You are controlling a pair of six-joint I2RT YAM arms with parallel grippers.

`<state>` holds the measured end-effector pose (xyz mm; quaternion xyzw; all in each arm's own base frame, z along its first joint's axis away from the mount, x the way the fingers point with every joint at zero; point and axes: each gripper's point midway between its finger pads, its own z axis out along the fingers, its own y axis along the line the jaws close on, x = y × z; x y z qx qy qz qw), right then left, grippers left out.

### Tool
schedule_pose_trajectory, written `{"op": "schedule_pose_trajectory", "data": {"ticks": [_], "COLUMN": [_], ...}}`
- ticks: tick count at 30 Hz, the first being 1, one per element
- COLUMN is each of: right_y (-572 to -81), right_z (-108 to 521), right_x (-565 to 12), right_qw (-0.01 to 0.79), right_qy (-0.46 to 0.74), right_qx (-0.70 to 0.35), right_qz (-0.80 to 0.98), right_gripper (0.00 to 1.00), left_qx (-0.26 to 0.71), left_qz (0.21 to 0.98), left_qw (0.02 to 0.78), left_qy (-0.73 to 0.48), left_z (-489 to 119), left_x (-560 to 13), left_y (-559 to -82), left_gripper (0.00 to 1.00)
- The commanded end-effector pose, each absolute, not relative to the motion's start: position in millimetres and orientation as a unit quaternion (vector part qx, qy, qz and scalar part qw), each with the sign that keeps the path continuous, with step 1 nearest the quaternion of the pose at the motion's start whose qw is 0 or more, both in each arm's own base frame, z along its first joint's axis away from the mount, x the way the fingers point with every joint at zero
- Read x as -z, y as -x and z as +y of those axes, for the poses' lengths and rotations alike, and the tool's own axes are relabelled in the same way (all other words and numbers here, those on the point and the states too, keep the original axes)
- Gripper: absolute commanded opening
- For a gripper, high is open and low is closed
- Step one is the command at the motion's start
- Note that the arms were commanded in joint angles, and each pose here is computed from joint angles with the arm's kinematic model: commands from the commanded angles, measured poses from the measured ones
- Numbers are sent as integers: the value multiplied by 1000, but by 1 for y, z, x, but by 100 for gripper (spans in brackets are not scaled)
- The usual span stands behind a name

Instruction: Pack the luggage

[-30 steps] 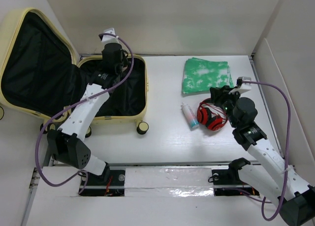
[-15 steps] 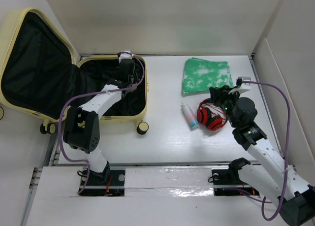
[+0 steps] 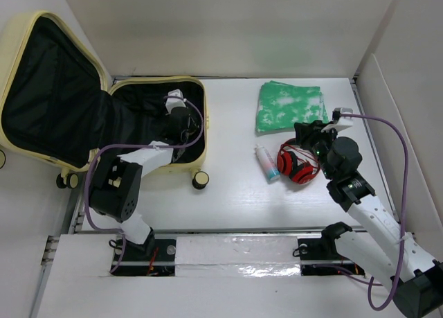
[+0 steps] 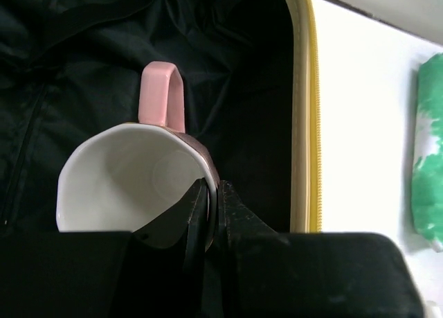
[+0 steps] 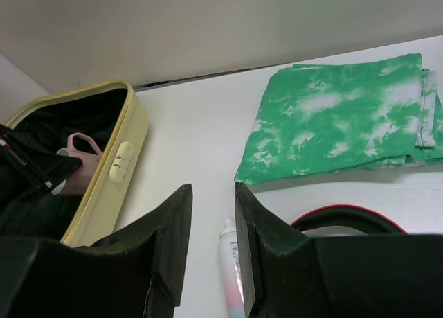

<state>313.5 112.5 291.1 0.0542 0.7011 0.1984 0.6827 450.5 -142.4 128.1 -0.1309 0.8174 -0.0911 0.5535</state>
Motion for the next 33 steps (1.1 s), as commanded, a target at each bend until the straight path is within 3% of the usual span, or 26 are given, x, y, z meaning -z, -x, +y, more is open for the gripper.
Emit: {"op": "schedule_pose_trajectory", "data": {"ticks": [1,2,3,6,12,16,20,23,25,27,30,33], "right_y": [-313,-313,-313,-313,-313,-314,-314,-315,-316,-318,-320,-319], "right_z": [115,115,114,114,113,112,114,109,107,105,100,91], "right_x": [-305,-305,-305,-304,-305,-303,-302,-301,-298,-296,-293,-293], "right_qw": [699,699,699,698,700,698,695,695,693,690,687,690], "right_qy": [-53,-53,-53,-54,-56,-56,-57,-66,-72,-78,-90,-112], "right_qx": [-211,-212,-211,-209,-207,-204,-201,-192,-186,-179,-169,-156], "right_qz": [681,681,681,682,682,684,688,690,693,696,701,698], "right_gripper": [37,37,37,37,37,34,12,0,0,0,0,0], "left_qx": [128,129,131,147,177,183,174,167,162,142,138,129], "left_qz": [789,790,791,796,796,785,754,754,764,778,808,832], "left_qw": [575,572,569,558,554,573,616,627,622,611,573,539], "left_qy": [175,180,182,181,166,148,146,108,58,32,3,-2], "left_z": [-138,-135,-135,-134,-145,-155,-164,-197,-236,-269,-316,-347], "left_x": [-148,-144,-142,-133,-135,-164,-217,-238,-240,-233,-208,-178], "left_y": [-442,-434,-430,-414,-380,-366,-358,-349,-332,-332,-329,-333], "left_gripper": [0,1,12,31,54,54,45,27,13,7,8,24]}}
